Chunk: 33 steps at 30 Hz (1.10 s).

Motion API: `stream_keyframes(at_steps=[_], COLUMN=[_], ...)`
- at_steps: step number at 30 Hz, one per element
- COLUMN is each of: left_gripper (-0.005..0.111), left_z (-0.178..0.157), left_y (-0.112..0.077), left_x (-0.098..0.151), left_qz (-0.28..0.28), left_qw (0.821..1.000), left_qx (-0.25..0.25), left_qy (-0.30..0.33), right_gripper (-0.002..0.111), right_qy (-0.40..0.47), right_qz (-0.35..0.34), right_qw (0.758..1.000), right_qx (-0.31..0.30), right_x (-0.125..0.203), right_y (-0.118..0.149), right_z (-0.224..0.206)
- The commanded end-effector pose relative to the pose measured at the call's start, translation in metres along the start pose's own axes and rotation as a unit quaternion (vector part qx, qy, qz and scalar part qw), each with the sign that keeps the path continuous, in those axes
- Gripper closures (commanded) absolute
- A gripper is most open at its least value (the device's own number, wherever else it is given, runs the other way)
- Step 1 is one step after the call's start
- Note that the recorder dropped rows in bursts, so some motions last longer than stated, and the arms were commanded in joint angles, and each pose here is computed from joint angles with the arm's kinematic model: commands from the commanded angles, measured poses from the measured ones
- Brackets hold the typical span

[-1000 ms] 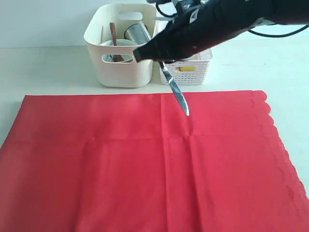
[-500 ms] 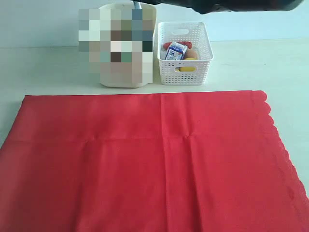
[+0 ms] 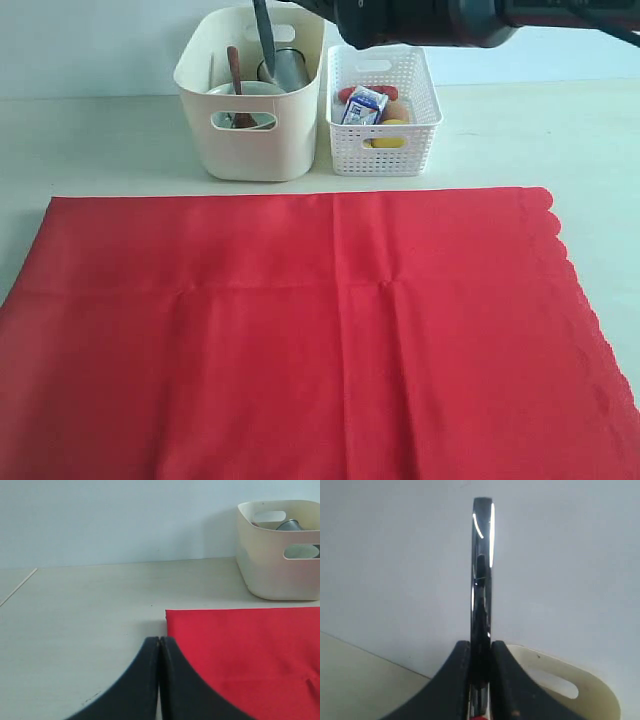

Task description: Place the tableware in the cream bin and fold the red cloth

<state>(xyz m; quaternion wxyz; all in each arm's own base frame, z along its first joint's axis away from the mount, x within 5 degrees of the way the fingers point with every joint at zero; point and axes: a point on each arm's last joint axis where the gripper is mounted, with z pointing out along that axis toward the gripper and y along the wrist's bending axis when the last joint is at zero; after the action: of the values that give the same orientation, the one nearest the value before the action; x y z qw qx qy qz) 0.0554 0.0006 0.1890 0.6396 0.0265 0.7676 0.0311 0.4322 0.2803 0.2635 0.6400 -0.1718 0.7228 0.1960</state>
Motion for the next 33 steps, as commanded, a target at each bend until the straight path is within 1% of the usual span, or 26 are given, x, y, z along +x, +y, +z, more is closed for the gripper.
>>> stream_keyframes(at_steps=[1,3,7,13,15,18,24,27,29,33], left_gripper=[0.104,0.104,0.104,0.104,0.104,0.104,0.104,0.104,0.104,0.104], left_z=[0.000,0.000,0.000,0.000,0.000,0.000,0.000,0.000,0.000,0.000], left_y=[0.000,0.000,0.000,0.000,0.000,0.000,0.000,0.000,0.000,0.000], left_x=[0.000,0.000,0.000,0.000,0.000,0.000,0.000,0.000,0.000,0.000], left_qz=[-0.004,-0.004,-0.004,-0.004,-0.004,-0.004,-0.004,-0.004,-0.004,-0.004], left_qw=[1.000,1.000,1.000,1.000,1.000,1.000,1.000,1.000,1.000,1.000], left_qx=[0.000,0.000,0.000,0.000,0.000,0.000,0.000,0.000,0.000,0.000], left_qy=[-0.003,-0.003,-0.003,-0.003,-0.003,-0.003,-0.003,-0.003,-0.003,-0.003], right_gripper=[0.107,0.104,0.091,0.062,0.057,0.056,0.057,0.057,0.057,0.057], right_qy=[-0.028,-0.030,-0.030,-0.022,-0.018,-0.008,0.038,0.084,0.119,0.161], right_qz=[-0.002,-0.002,-0.002,-0.001,-0.001,0.003,0.007,0.053,0.048,0.017], right_qw=[1.000,1.000,1.000,1.000,1.000,1.000,0.999,0.995,0.991,0.986], right_qx=[0.001,0.001,0.002,0.001,0.001,-0.001,-0.013,-0.020,-0.030,-0.041], right_x=[-0.011,-0.011,-0.011,-0.010,-0.009,-0.010,-0.023,-0.030,-0.035,-0.048], right_y=[0.001,0.001,0.000,0.000,0.000,0.001,0.004,0.006,0.009,0.011], right_z=[0.001,0.001,0.001,0.001,0.001,0.000,-0.012,-0.022,-0.031,-0.047])
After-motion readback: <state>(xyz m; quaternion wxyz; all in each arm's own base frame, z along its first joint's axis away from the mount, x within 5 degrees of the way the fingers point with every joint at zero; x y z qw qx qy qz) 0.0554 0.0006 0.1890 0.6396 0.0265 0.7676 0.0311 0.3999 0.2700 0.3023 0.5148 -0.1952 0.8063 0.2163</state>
